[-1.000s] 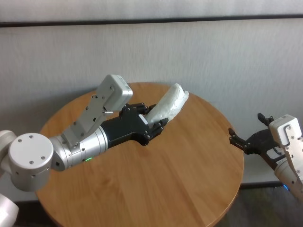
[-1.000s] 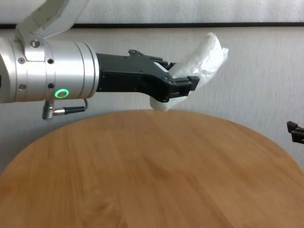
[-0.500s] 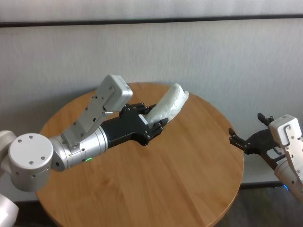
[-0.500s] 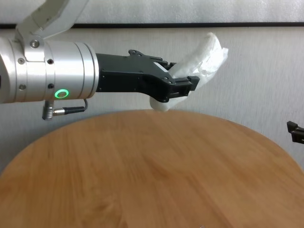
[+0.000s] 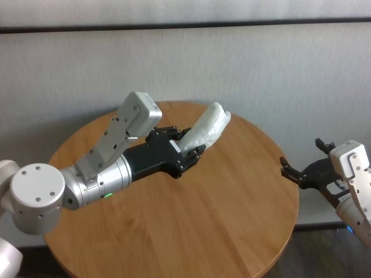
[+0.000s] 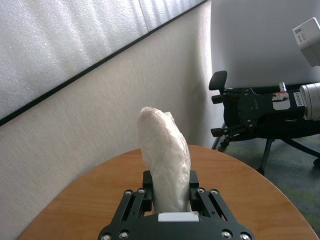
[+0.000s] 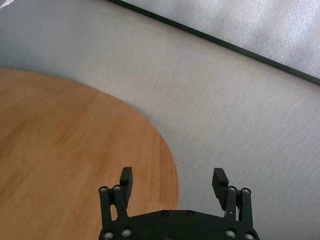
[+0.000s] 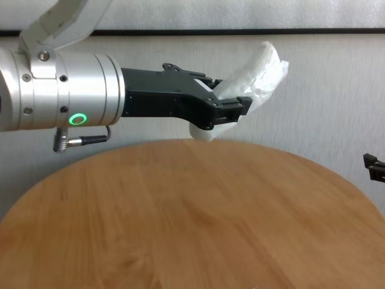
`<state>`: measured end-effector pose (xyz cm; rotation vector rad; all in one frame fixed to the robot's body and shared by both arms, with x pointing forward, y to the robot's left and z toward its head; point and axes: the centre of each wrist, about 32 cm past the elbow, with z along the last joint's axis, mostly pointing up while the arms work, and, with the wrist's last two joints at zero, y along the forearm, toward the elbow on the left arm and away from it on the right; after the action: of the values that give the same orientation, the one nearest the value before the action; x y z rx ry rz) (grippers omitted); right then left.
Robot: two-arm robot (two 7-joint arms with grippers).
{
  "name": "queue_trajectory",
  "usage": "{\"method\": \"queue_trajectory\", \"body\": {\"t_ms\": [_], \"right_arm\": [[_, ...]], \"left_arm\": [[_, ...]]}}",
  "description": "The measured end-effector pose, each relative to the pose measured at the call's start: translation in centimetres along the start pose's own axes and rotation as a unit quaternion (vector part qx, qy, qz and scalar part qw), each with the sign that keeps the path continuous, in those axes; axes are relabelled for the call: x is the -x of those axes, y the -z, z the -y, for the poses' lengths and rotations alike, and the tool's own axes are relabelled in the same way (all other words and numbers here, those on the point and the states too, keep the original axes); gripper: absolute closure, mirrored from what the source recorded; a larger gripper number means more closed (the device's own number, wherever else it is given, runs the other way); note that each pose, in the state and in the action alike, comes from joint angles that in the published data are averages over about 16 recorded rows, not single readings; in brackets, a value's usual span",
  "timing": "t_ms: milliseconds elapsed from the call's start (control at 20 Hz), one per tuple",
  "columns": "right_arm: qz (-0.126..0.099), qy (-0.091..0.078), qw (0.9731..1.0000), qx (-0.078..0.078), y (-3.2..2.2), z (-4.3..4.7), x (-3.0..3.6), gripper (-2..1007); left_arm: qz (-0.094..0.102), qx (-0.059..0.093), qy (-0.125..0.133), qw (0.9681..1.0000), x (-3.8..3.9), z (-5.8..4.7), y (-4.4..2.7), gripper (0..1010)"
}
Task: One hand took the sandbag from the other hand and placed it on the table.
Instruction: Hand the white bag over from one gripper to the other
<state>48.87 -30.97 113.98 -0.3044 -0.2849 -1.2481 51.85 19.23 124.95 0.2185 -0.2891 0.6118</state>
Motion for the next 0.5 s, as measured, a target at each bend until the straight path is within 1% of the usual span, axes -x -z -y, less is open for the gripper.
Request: {"method": "queue_trajectory", "body": {"t_ms": [300,500], "right_arm": [[0.000,0.000,1.0000,0.000,0.00,0.00,0.00,0],[0.001,-0.006,1.0000,-0.003,-0.03,0.07,0.10,0]], "left_arm": [[0.000,0.000,0.000,1.0000,0.00,0.00,0.01,583],[0.000,0.000,0.000,1.0000,0.00,0.00,0.01,583]]}}
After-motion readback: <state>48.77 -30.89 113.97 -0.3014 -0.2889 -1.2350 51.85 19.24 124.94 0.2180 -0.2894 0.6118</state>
